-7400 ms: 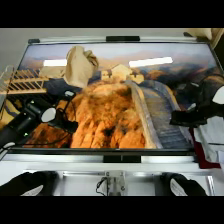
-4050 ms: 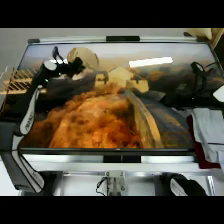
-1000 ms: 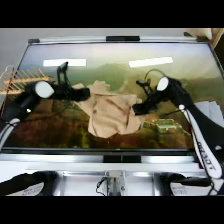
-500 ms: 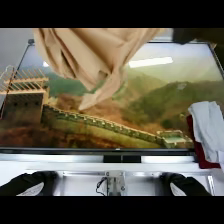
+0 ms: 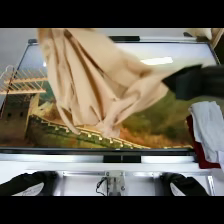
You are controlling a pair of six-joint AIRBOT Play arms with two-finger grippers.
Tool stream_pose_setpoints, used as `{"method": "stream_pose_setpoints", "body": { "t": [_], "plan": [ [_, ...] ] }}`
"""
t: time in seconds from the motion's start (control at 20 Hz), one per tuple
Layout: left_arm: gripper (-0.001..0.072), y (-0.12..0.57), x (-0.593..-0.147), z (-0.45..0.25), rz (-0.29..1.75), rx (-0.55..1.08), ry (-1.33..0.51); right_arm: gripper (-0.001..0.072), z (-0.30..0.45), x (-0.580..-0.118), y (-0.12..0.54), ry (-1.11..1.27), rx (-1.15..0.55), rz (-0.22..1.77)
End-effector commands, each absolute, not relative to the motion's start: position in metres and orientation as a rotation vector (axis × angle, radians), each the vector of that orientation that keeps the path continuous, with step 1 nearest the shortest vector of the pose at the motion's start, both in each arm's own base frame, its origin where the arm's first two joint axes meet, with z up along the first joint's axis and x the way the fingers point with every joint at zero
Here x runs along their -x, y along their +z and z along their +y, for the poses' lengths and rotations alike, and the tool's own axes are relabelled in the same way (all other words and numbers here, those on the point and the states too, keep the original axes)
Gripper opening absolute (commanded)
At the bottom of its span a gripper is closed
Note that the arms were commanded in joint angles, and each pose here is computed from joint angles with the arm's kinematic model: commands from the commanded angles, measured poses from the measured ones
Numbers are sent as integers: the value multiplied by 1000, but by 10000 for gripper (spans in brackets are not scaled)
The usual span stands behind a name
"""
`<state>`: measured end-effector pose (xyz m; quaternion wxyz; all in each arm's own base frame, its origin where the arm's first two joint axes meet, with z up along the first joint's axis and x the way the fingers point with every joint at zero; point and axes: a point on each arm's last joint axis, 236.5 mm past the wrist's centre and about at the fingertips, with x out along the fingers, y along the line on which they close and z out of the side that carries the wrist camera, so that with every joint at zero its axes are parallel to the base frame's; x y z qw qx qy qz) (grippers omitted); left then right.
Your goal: Fold the shirts.
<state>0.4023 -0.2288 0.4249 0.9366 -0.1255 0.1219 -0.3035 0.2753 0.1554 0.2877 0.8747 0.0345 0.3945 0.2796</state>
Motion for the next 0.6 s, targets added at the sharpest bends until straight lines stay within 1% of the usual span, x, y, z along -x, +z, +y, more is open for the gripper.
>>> {"method": "stream_pose_setpoints", "body": {
  "t": [0.0, 0.1, 0.25, 0.35, 0.4, 0.45, 0.5, 0.55],
  "plan": [
    [58, 313, -441, -253, 562, 196, -608, 82, 135, -274, 169, 428, -119, 1140],
    [58, 235, -457, -275, 758, 159, -611, 82, 121, -285, 97, 302, -162, 1213],
    [58, 126, -452, -326, 1021, 131, -669, 83, 115, -266, 5, 210, -218, 1378],
    [117, 63, -433, -348, 1194, 82, -692, 84, 112, -248, -33, 192, -208, 1490],
    [264, 40, -422, -345, 1283, 58, -687, 155, 111, -246, -41, 204, -188, 1515],
    [617, 28, -412, -337, 1354, 36, -676, 388, 112, -248, -42, 217, -174, 1514],
    [716, 23, -406, -320, 1407, 1, -649, 592, 114, -253, -38, 240, -156, 1497],
    [716, 25, -404, -294, 1445, -42, -601, 592, 115, -261, -29, 260, -139, 1467]
  ]
}}
